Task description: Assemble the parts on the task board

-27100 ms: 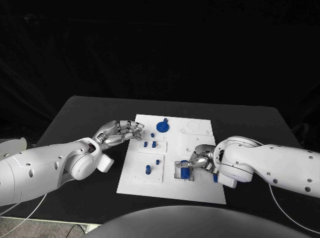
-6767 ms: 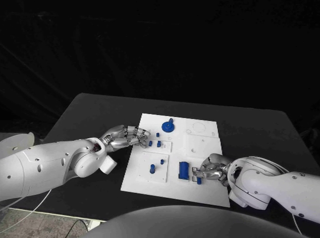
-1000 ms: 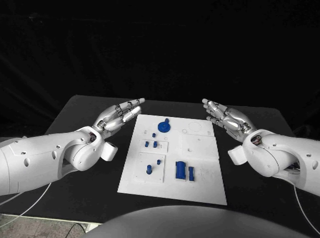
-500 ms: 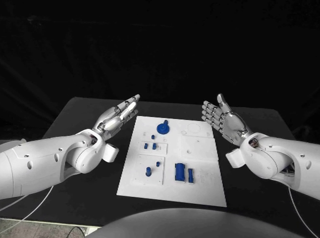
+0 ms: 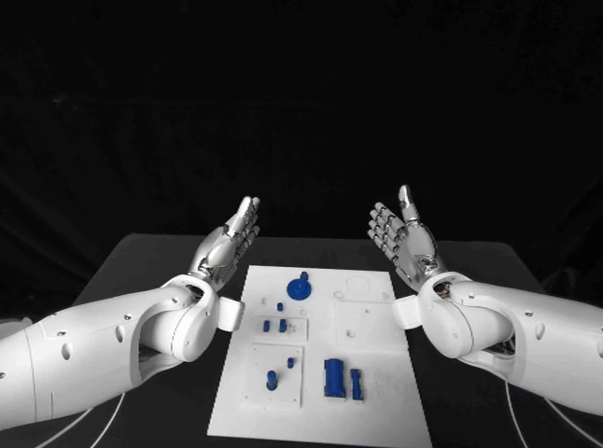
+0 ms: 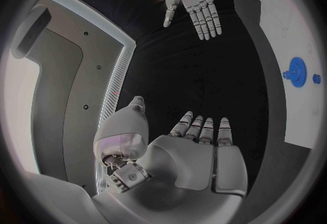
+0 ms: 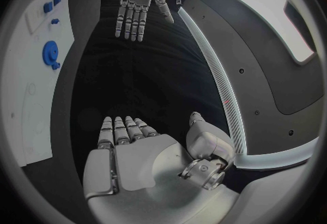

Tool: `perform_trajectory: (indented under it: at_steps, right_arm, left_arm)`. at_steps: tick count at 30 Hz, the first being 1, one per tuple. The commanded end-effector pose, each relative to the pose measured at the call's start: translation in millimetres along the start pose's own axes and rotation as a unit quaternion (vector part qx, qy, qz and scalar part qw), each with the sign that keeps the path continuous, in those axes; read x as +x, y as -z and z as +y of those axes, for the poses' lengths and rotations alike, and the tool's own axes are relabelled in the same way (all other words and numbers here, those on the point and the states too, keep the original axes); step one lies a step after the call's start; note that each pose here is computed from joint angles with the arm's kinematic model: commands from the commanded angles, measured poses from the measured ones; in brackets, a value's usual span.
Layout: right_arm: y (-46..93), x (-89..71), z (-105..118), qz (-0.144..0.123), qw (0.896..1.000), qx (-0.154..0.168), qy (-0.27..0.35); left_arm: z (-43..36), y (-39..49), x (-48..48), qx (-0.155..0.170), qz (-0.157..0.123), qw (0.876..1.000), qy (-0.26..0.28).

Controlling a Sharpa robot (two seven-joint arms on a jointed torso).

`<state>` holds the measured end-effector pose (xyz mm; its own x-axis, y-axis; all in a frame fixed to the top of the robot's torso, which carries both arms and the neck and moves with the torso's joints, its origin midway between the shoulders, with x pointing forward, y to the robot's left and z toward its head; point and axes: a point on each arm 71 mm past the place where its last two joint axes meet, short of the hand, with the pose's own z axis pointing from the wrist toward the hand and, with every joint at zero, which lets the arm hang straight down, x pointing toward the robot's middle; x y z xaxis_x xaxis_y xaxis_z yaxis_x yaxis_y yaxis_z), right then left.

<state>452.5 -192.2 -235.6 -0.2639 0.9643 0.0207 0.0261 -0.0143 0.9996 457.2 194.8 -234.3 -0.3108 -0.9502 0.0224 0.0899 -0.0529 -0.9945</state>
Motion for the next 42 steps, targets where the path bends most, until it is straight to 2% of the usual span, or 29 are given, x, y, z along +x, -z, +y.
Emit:
perform_trajectory:
  at_steps: [1,5,10,42]
  right_arm:
    - [-3.3,-7.6,4.8,-0.095,0.995,-0.007,0.007]
    - [-7.5,-3.6,10.2,-0.118,0.993,-0.011,0.005]
    - [-8.6,-2.5,11.7,-0.125,0.992,-0.012,0.004]
    - [-8.6,-2.5,11.7,-0.125,0.992,-0.012,0.004]
  left_arm:
    - [0.1,-1.2,-4.7,-0.037,-0.099,0.994,-0.017]
    - [-6.1,-4.5,-0.9,-0.044,-0.131,0.990,-0.015]
    - [-9.3,-6.0,1.0,-0.048,-0.147,0.988,-0.014]
    - [-9.5,-6.1,1.1,-0.048,-0.148,0.988,-0.014]
